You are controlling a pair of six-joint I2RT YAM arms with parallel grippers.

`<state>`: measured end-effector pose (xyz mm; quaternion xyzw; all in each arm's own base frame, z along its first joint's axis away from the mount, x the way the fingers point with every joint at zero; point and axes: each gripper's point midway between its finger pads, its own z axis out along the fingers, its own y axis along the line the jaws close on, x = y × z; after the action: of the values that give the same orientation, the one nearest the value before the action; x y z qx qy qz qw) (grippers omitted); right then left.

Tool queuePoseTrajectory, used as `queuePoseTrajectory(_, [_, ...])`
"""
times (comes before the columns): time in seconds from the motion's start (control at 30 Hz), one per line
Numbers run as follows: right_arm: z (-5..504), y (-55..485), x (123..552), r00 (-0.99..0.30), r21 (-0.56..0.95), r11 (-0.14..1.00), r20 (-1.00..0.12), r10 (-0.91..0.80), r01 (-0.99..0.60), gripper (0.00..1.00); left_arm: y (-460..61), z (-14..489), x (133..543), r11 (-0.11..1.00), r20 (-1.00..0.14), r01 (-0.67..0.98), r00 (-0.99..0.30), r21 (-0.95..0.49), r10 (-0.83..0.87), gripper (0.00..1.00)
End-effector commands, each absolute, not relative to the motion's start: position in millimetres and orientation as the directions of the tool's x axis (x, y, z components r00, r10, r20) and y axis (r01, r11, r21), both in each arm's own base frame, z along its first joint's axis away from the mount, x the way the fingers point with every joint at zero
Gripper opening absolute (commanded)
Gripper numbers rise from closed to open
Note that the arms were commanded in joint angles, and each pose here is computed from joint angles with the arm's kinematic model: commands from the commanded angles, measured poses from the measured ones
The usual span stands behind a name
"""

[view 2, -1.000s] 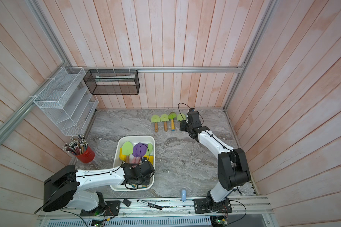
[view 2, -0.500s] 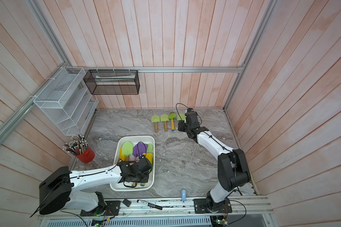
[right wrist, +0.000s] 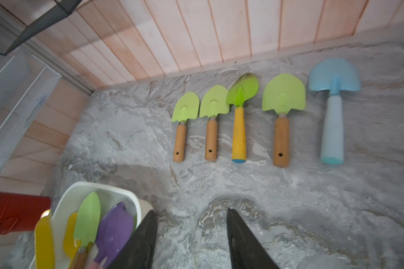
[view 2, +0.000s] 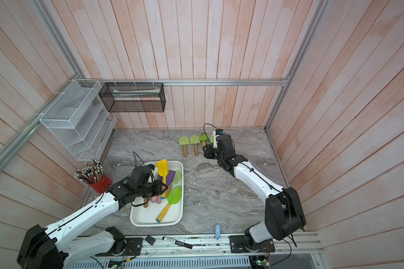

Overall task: Take the shovel out of the storage box
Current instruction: Pick up the shovel from the storage box.

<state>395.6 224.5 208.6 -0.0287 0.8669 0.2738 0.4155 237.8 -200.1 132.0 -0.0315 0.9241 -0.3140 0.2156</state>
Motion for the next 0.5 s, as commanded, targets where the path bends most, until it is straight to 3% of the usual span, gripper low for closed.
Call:
queuePoseTrajectory(0.0, [216.6, 259.9, 371.3, -0.706, 0.595, 0.703, -0.683, 0.189, -0.388, 0.51, -214.0, 155.9, 239.9, 0.659, -0.401, 0.19, -0.897, -0.727, -0.184, 0.16])
queuePoseTrajectory(0.23, [225.6, 309.4, 327.8, -0.811, 0.812, 0.333, -0.555, 0.186, -0.479, 0.56, -210.6, 175.2, 243.0, 0.44, -0.362, 0.226, -0.897, -0.869, -0.253, 0.16])
queuePoseTrajectory(0.47, [229.5, 341.4, 309.2, -0.845, 0.846, 0.215, -0.519, 0.127, -0.488, 0.57, -208.3, 193.7, 242.0, 0.288, -0.355, 0.273, -0.89, -0.918, -0.286, 0.16])
